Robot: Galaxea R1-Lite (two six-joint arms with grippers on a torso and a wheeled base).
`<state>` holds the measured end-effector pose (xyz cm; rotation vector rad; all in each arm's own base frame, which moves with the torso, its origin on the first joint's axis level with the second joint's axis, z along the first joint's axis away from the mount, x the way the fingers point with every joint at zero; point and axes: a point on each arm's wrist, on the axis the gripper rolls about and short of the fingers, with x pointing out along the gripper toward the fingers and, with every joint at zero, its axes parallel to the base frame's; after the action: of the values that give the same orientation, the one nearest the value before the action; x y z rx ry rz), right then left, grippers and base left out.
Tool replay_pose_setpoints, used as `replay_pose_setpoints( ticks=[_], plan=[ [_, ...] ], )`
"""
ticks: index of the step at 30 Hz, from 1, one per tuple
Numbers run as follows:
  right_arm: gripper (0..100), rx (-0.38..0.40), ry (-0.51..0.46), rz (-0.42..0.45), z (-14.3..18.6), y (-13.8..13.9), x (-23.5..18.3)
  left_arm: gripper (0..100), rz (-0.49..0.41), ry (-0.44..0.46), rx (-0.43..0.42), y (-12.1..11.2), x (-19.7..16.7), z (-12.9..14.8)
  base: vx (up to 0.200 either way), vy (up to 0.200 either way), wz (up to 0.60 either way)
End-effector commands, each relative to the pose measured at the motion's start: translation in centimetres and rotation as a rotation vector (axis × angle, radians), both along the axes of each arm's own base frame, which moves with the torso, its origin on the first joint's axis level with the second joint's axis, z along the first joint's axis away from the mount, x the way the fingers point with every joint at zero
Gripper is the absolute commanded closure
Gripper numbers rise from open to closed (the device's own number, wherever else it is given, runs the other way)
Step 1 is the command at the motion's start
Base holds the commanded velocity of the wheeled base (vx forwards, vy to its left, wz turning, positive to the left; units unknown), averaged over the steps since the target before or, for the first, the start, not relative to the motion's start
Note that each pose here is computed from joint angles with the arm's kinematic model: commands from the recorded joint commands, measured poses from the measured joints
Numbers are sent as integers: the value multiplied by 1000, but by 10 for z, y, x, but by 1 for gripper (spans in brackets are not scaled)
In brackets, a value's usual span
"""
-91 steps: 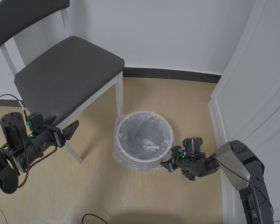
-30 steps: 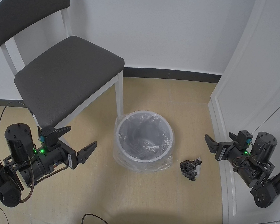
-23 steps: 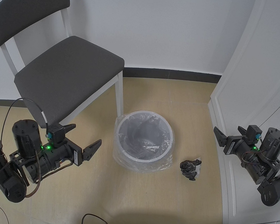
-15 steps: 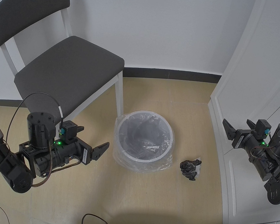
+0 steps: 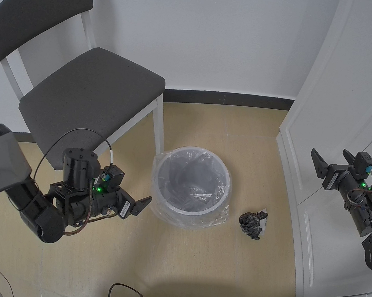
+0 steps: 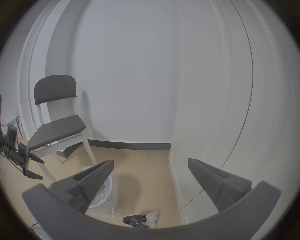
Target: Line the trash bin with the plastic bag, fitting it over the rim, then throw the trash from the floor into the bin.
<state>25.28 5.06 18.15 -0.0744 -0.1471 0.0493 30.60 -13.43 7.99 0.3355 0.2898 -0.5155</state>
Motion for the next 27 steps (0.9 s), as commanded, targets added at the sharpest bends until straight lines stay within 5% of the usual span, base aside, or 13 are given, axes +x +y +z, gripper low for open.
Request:
replay_pose_setpoints(
  ticks=[1,17,27],
  plan=[
    [0,-5,-10,-6,2,-2,-2,0,10,41,25,-10,30,-33,0,0,0],
    [0,-16,31,-6,-8,0,5,0,-8,130,73,-17,45,-82,0,0,0],
    [0,-39,70,-20,-19,-3,11,0,-119,166,146,-31,79,-117,0,0,0]
  ],
)
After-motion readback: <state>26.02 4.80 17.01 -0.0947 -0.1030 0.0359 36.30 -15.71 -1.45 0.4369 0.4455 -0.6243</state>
